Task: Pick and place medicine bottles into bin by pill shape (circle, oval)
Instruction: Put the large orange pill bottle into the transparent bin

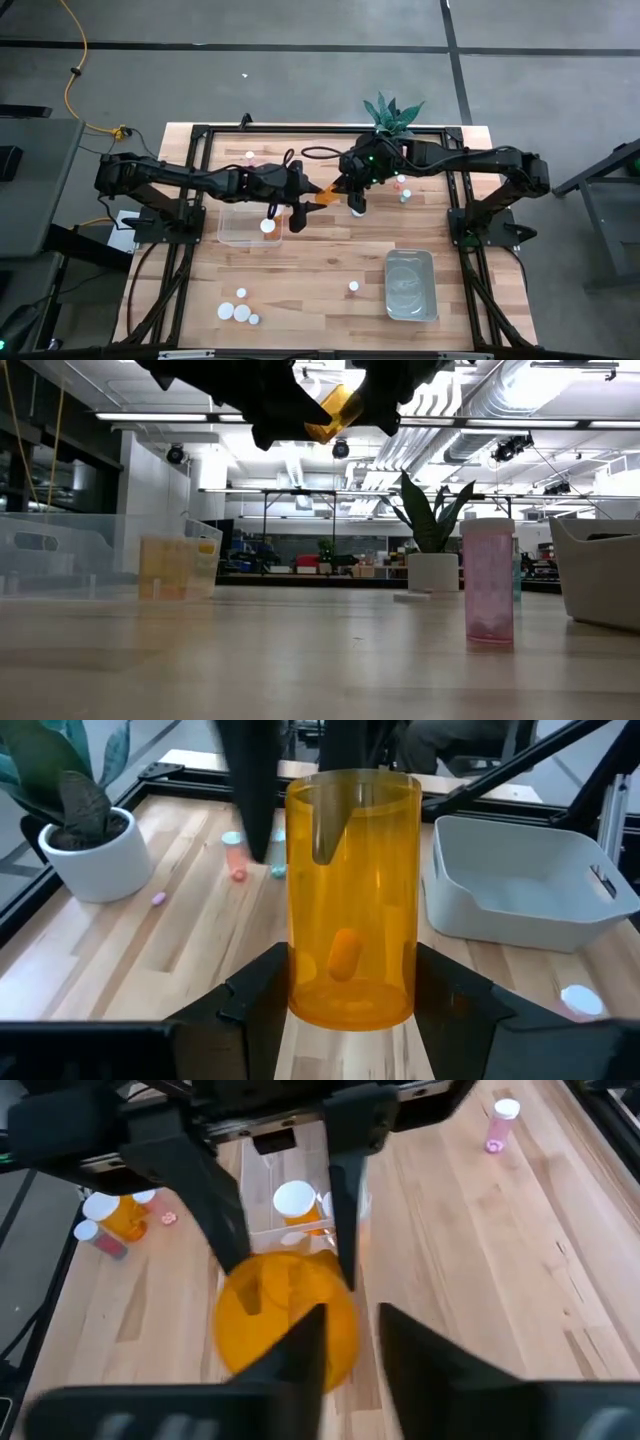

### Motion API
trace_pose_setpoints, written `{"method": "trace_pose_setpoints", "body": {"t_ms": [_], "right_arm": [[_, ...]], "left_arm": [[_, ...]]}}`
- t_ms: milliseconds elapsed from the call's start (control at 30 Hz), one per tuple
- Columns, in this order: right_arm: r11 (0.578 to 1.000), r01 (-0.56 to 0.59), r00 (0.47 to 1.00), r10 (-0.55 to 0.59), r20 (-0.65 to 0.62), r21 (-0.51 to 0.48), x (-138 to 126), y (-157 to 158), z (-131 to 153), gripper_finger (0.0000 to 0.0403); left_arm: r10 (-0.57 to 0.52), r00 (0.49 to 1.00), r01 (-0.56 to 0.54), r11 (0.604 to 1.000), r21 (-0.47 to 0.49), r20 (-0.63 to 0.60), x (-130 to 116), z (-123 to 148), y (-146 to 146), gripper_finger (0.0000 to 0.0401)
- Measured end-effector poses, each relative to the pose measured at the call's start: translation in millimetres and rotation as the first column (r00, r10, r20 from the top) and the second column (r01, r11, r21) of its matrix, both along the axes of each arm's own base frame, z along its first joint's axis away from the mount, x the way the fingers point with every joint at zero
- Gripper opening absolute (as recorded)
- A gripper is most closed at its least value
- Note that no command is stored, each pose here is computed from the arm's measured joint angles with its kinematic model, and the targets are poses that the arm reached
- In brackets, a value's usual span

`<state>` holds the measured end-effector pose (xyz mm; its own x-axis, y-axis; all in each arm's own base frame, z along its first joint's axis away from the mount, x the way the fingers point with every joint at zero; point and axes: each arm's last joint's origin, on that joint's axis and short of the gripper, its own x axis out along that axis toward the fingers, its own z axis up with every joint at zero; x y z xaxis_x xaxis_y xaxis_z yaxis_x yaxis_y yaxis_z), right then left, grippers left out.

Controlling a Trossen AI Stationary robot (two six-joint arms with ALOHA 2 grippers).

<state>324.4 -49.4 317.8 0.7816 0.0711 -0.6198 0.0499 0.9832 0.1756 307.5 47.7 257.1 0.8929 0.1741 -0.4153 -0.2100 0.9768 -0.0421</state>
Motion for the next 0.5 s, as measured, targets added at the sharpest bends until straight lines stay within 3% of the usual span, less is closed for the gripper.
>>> {"method": "trace_pose_setpoints", "body": {"t_ms": [100,233,367,500], "right_arm": [[1.0,0.001,1.0,-0.001,0.002,0.001,-0.8,0.0,0.9,0.0011],[1.0,-0.002,1.0,0.001,-0.024,-0.018,-6.2,-0.6,2.6,0.0012],[0.997,0.004,0.989,-0.017,-0.147,-0.083,-21.9,-7.9,12.1,0.0005],[0.993,-0.005,0.951,-0.033,-0.306,-0.121,-24.8,-11.6,-0.7,0.0002]], "left_arm": [[0.006,1.0,-0.006,1.0,-0.006,0.002,0.0,0.1,0.2,0.0171],[0.024,0.999,-0.025,0.999,-0.032,-0.031,-0.4,5.0,5.5,0.0186],[0.046,0.972,-0.055,0.998,-0.033,-0.229,-7.2,12.0,16.3,0.0211],[0.06,0.947,-0.067,0.998,-0.012,-0.317,-15.9,33.2,26.0,0.0227]]}}
